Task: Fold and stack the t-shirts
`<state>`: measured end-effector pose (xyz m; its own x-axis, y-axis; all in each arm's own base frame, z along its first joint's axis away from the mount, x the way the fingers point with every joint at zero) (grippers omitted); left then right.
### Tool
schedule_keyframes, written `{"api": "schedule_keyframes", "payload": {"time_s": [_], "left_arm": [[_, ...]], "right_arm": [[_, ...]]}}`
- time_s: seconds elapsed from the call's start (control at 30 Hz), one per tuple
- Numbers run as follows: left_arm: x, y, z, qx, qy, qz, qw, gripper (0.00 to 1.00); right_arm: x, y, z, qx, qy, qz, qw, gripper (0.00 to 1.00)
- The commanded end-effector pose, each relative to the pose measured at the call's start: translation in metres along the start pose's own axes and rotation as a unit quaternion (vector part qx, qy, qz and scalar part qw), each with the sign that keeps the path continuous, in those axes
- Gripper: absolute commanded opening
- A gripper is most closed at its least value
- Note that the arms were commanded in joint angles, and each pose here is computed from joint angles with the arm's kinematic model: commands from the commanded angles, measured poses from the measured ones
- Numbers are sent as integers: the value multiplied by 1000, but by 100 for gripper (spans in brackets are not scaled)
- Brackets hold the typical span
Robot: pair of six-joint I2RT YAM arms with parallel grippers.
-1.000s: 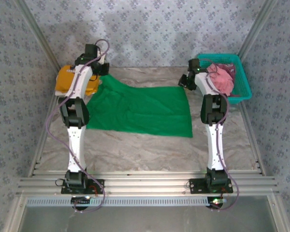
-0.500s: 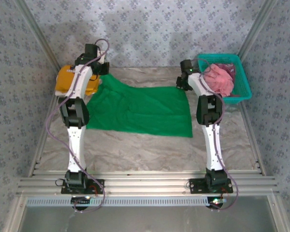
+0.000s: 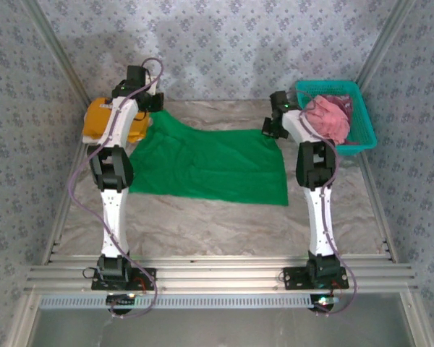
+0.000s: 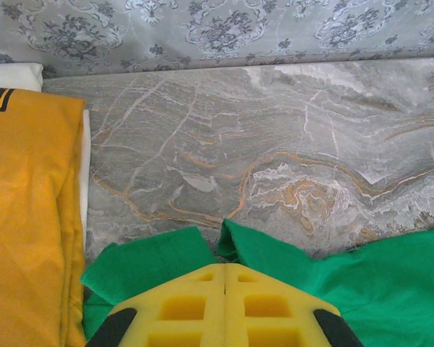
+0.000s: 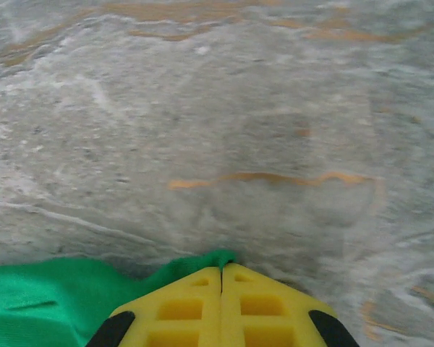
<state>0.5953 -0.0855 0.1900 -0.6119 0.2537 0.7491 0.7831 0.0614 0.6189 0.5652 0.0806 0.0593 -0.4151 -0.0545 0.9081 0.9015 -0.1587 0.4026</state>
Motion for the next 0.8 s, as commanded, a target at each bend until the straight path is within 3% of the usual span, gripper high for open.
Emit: {"api": "schedule_keyframes", "payload": {"time_s": [0.0,0.13,0.43,0.77], "left_arm": [[24,16,-2,-1,-4,-26,1000,0],[27,18,-4,-4,-7,-31,999,0],[34,21,-12,-12,-14,-36,999,0],[49,25,-9,-20,8,-45,999,0]], "right_arm": [[35,23,-11,-26,25,-51,998,0],[41,35,-17,-39,65,-99,992,0],[37,39,1,-22,142,-115,983,0],[66,45,-16,-46,138,-158,977,0]]}}
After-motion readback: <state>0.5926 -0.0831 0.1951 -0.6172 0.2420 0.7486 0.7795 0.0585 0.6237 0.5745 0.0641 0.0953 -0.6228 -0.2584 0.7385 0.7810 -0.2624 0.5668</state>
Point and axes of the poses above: each hand's point on the last joint's axis, 136 mm out from that joint toward the fingers, its own x axis back along the fingers, its own z axis along the line the jaws close on, y = z × x, the point moved 3 cm from there along x, back along the fingers, and after that the axes turned 5 degrees about x, right-handed, at the moved point
